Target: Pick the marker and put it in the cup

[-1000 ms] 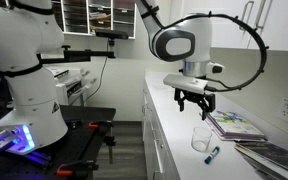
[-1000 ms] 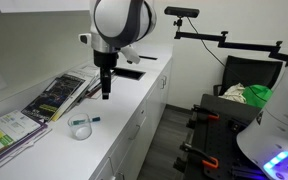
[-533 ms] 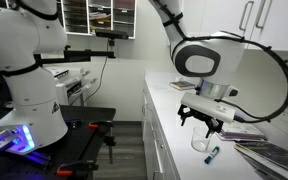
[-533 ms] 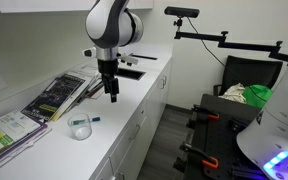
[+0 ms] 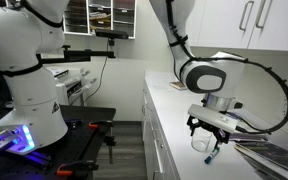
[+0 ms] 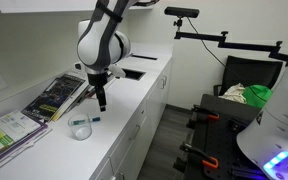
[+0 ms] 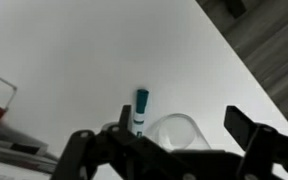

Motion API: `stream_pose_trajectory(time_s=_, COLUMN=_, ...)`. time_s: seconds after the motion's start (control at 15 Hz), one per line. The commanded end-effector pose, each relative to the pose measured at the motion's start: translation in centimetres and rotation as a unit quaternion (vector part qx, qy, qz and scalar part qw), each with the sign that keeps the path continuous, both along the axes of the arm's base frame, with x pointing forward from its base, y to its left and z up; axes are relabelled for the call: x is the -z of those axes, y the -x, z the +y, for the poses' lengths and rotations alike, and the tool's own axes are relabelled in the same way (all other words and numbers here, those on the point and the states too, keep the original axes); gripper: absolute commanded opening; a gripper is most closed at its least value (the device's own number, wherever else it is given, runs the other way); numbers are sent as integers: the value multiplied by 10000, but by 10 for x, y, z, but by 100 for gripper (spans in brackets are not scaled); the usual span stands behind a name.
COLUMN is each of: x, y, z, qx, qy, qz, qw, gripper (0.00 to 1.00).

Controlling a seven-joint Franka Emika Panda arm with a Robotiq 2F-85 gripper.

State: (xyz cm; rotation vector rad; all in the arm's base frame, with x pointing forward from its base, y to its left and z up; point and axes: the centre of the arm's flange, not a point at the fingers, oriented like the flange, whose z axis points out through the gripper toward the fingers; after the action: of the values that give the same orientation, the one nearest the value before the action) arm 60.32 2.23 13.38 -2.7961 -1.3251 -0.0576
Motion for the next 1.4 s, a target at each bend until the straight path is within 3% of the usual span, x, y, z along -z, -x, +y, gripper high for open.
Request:
stream_pose_trajectory(time_s=0.0, x=22, y=-21, z=7, qx=260, qy=330, qz=-352, qw=9985, gripper=100)
stream_pose_trajectory(time_s=0.27, x=52, y=-33, z=9, qx=321, qy=484, qz=-507, qw=9970, gripper=100)
stream_pose_trajectory(time_s=0.6, x=78, y=-52, z=15, qx=189, qy=439, qz=-420, qw=9980, gripper=100)
stream_pose_trajectory(time_s=0.73, x=83, y=-58, z=15, qx=181, qy=417, qz=-415, qw=9981, gripper=89)
stream_pose_trajectory(time_s=0.87, x=90, y=-61, z=17, qx=167, qy=420, qz=-374, qw=9983, gripper=85)
stream_pose_trajectory(time_s=0.93, x=93, y=-62, z=18, qx=144, qy=417, qz=-334, qw=9985, gripper=75)
stream_pose_trajectory(time_s=1.13, x=103, y=-62, z=21, qx=114, qy=463, qz=-219, qw=9986, gripper=57)
stream_pose_trajectory(time_s=1.2, x=105, y=-62, z=21, qx=110, qy=474, qz=-205, qw=9986, gripper=43)
stream_pose_trajectory(time_s=1.33, x=102, y=-63, z=22, qx=116, qy=408, qz=-213, qw=9989, gripper=28)
